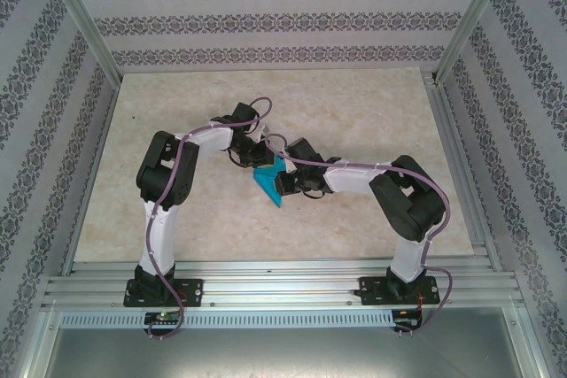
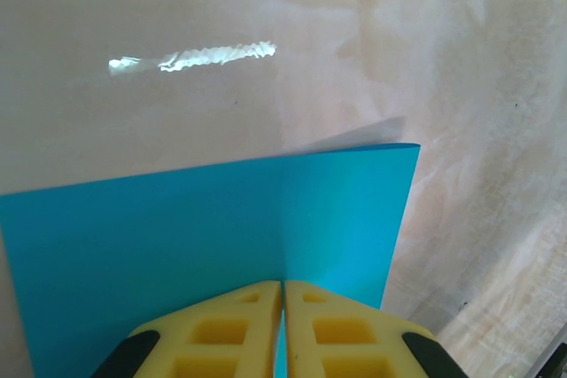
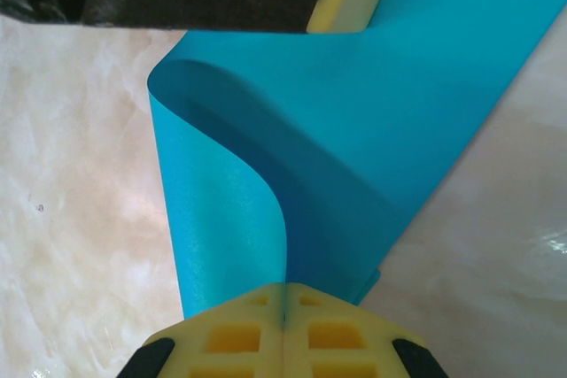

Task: Fold a paper plane with a square sheet of paper (fold left side to right side)
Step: Third fold the triangle at the center of the table.

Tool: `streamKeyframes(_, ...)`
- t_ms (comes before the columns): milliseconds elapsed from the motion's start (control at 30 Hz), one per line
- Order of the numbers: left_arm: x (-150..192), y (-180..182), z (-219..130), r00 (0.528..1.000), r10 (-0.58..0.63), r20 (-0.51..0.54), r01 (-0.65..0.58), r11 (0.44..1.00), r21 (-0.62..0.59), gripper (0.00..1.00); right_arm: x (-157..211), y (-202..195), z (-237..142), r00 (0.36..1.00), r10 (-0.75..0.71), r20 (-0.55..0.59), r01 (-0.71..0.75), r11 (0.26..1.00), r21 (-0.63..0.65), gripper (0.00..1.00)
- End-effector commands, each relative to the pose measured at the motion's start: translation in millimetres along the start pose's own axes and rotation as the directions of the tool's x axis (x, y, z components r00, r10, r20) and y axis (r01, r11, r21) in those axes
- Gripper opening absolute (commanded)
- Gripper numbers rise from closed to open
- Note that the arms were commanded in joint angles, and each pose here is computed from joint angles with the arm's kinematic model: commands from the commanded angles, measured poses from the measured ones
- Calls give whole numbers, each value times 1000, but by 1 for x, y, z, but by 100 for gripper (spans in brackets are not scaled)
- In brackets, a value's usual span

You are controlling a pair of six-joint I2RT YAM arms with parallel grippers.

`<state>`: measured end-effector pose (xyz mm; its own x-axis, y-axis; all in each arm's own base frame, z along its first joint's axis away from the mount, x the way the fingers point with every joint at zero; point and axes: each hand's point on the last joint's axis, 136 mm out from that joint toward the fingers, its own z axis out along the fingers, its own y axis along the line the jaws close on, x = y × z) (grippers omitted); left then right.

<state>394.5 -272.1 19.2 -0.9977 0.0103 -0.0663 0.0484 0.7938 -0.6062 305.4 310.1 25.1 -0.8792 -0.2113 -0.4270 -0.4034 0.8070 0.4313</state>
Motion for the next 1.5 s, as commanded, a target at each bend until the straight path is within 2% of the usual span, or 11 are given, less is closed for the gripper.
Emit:
streamKeyframes(0,24,23,25,996,-28,-86,21,996,-84,13,0,-2,5,1000,18,2,-18,1000,-15,0)
streamKeyframes(500,24,22,25,996,-28,-85,21,996,-83,12,2,9,3,1000,31,4,-31,998,-57,0)
streamKeyframes(1467,26,25,27,995,-33,-89,25,996,-89,12,13,2,4,999,31,-14,-31,1000,0,0)
